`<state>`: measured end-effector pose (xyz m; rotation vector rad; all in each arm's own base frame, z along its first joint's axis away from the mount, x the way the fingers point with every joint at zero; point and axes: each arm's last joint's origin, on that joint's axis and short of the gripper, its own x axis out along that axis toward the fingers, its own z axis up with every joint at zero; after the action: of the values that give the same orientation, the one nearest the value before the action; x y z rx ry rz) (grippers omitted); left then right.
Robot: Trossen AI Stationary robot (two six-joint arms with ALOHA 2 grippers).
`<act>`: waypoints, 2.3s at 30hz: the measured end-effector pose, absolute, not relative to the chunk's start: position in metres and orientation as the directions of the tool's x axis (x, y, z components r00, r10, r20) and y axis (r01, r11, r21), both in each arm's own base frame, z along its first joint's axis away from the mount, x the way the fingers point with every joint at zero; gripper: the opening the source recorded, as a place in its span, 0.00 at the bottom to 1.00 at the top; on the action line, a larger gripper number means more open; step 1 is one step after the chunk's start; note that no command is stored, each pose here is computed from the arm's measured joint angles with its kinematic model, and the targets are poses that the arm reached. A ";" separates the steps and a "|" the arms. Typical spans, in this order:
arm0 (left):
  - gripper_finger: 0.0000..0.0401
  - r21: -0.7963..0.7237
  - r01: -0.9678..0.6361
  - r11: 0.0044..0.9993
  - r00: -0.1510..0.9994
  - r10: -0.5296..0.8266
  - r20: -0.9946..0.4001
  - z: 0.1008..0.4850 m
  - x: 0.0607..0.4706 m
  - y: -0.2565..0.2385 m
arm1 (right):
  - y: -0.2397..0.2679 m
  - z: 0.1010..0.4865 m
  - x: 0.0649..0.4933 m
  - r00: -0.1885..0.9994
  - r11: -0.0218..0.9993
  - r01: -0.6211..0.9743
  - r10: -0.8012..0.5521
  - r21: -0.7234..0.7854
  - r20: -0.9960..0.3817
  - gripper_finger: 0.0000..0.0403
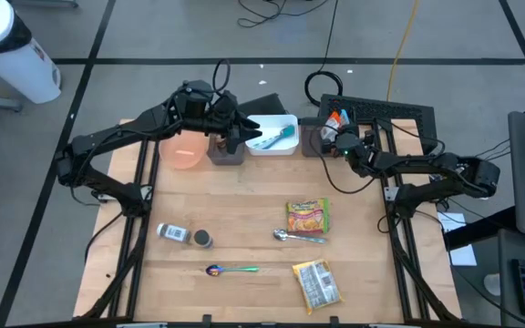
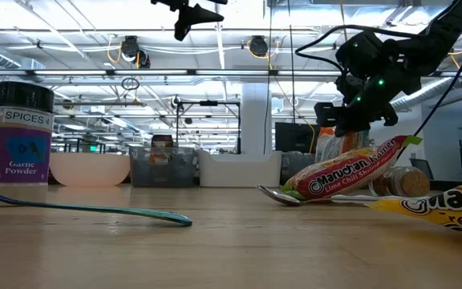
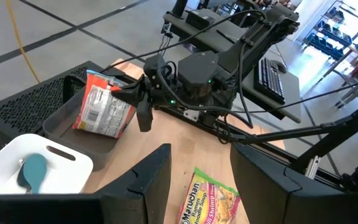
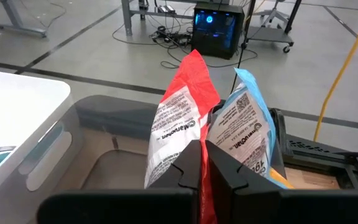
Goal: Pick & Place Food Item
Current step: Put the orange noodle pack into the right black bin, then put the white seasoning bottle into the left black bin
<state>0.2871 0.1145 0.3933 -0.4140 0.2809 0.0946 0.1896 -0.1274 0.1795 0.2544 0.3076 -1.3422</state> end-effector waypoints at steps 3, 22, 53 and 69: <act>0.44 -0.384 -0.148 0.912 0.957 0.034 -0.288 0.393 0.287 0.115 | -0.127 0.180 0.190 0.198 0.210 0.978 -0.911 0.005 -0.361 0.00; 0.44 -0.384 -0.148 0.911 0.957 0.034 -0.288 0.393 0.287 0.115 | -0.128 0.180 0.190 0.200 0.213 0.977 -0.912 0.003 -0.357 0.27; 0.44 -0.278 -0.230 0.933 0.933 0.131 -0.334 0.415 0.217 0.134 | -0.089 0.266 0.179 0.707 0.695 0.673 -0.705 0.253 0.056 0.29; 0.44 -0.318 -0.143 0.937 0.771 -0.096 -0.629 0.377 0.204 0.083 | -0.051 0.253 0.230 0.914 0.792 0.206 -0.366 0.575 0.176 0.28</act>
<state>0.2037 0.0826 0.3772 -0.3628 0.6939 0.0257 0.2296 -0.0507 0.2528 0.5804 -0.2869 -0.3125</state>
